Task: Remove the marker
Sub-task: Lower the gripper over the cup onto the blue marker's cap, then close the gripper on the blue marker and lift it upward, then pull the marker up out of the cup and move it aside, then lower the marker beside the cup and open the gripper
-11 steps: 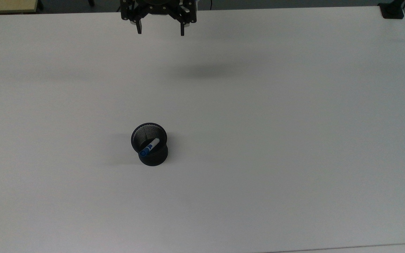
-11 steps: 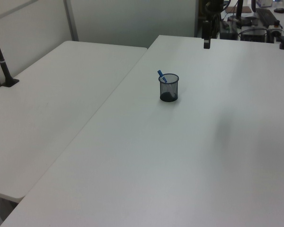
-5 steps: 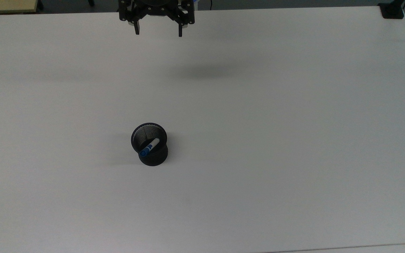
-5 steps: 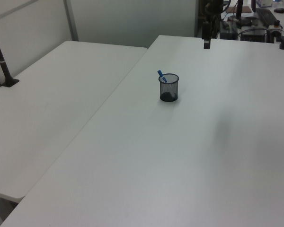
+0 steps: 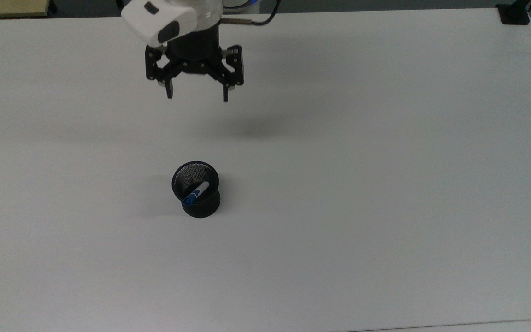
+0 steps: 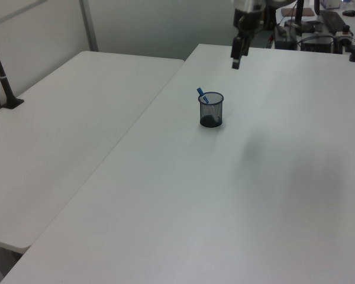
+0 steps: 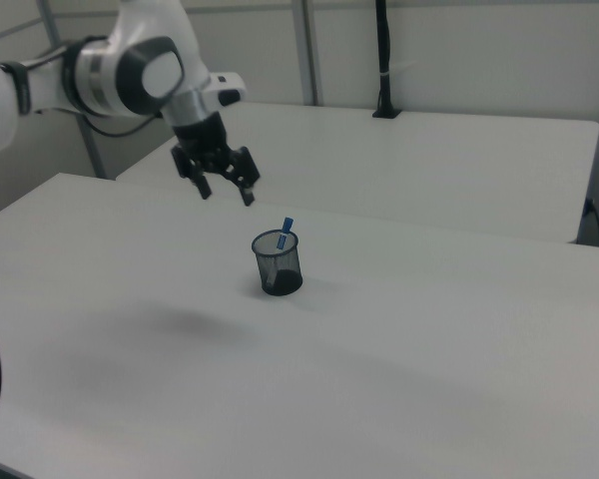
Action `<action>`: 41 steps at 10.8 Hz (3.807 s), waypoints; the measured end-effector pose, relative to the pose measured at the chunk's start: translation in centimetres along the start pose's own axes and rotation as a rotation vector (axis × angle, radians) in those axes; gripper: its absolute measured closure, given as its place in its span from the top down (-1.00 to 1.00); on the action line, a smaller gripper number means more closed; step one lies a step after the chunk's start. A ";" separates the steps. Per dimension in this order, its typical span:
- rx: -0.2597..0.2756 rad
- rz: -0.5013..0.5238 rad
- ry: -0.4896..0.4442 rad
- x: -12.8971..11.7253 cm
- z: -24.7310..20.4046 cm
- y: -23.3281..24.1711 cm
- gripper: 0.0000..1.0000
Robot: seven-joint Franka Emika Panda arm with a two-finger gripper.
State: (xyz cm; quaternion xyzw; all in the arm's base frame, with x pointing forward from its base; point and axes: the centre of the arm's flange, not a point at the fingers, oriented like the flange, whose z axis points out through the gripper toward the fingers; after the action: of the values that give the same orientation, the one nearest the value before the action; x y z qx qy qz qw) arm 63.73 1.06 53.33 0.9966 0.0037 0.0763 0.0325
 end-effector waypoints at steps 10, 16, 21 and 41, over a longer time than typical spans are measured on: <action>-0.046 0.084 0.280 6.1 12.8 1.4 0.62; -0.035 0.091 0.336 6.8 15.8 0.7 -0.30; -0.033 0.093 0.345 7.0 15.4 0.6 -0.60; 0.026 -0.016 0.144 3.7 14.7 -14.3 -0.60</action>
State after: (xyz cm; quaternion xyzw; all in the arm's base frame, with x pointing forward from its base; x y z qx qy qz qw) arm 69.56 14.46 38.48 0.9888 0.0148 0.1474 0.0201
